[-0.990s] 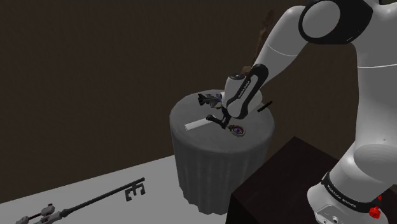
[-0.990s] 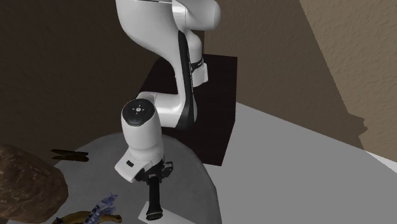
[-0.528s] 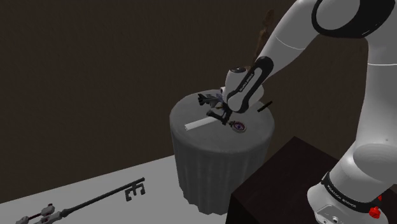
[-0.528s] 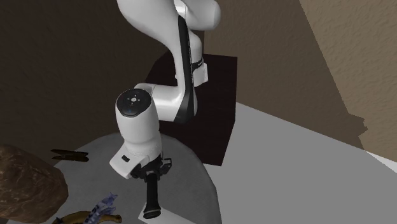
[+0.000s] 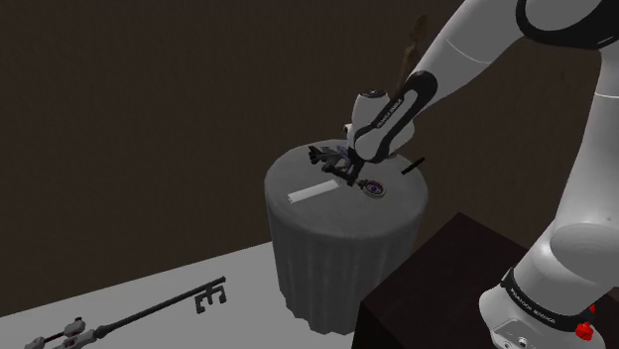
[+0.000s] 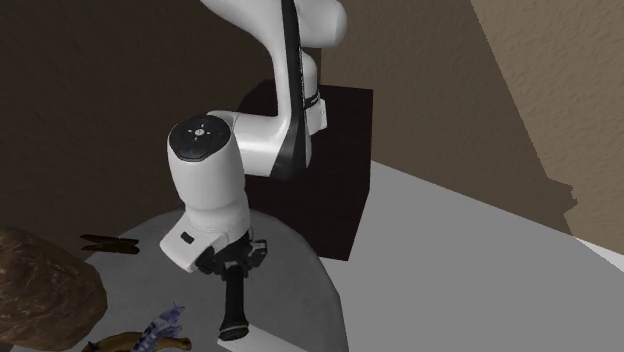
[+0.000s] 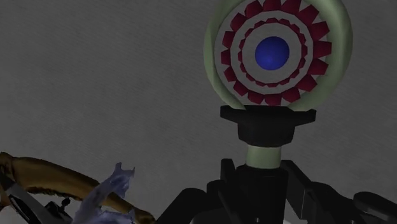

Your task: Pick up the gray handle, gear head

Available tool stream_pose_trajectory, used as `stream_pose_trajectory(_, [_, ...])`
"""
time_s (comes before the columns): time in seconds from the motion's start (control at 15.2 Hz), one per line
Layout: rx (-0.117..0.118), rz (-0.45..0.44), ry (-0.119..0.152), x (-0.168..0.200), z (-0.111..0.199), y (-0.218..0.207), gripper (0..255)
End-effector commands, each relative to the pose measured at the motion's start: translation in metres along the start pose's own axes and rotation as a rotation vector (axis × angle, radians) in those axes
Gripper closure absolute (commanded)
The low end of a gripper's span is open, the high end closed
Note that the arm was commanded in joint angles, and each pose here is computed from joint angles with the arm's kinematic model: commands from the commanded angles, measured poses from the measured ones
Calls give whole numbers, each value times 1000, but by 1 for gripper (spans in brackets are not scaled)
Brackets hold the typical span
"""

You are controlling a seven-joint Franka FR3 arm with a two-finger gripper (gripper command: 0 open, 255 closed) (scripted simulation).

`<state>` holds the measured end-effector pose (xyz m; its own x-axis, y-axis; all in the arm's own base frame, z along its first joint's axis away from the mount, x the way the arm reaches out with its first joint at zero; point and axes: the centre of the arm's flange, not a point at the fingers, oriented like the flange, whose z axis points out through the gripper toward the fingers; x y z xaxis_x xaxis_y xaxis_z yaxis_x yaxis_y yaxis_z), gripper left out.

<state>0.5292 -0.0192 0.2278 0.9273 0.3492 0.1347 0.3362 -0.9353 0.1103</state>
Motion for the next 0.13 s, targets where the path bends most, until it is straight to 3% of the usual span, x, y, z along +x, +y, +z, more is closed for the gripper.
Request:
stream_pose_trajectory(0.0, [0, 0, 0, 1, -6, 0, 255])
stream_pose_trajectory(0.07, [0, 0, 0, 1, -6, 0, 255])
